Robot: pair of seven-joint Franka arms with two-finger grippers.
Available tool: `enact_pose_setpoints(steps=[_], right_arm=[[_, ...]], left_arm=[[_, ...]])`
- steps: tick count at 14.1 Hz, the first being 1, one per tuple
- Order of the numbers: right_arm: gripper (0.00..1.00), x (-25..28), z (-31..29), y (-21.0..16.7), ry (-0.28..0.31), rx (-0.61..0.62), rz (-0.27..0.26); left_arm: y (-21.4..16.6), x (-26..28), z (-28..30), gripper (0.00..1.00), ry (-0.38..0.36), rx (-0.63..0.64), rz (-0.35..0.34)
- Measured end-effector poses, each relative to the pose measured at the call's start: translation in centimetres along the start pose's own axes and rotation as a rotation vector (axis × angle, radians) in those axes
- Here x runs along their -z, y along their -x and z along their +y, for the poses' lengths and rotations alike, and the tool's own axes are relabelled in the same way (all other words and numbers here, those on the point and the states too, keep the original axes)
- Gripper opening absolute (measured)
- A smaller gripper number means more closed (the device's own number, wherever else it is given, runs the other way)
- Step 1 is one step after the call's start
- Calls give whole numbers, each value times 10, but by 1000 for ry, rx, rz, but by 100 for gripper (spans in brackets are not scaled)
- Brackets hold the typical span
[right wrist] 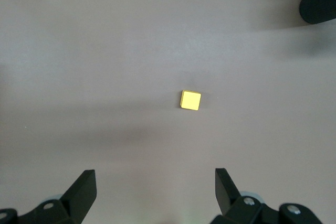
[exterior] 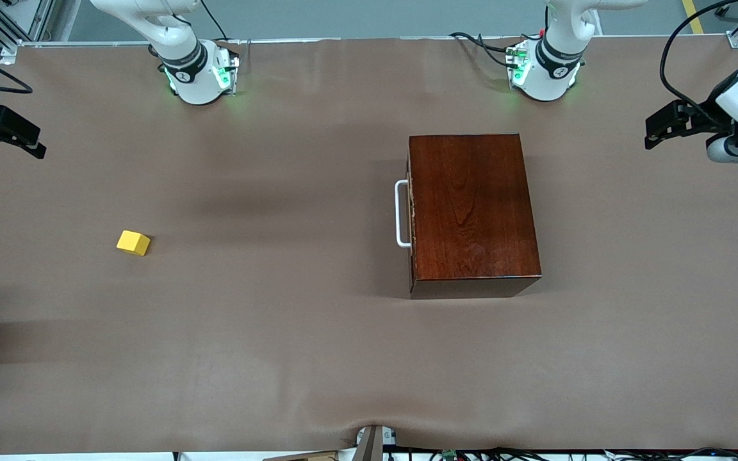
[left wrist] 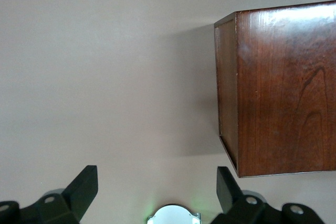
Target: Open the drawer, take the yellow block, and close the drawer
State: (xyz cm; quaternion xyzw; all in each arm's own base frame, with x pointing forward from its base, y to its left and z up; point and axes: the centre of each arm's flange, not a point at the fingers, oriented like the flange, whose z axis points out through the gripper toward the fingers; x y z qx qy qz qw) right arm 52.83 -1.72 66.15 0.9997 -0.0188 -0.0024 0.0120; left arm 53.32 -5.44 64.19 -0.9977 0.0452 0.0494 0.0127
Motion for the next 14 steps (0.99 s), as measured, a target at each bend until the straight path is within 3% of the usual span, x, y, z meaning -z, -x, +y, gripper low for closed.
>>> enact_pose_setpoints(steps=[14], right_arm=[[100,0,0,0,0,-1,0]], left_arm=[[2,-2,-2,100,0,5,-22]])
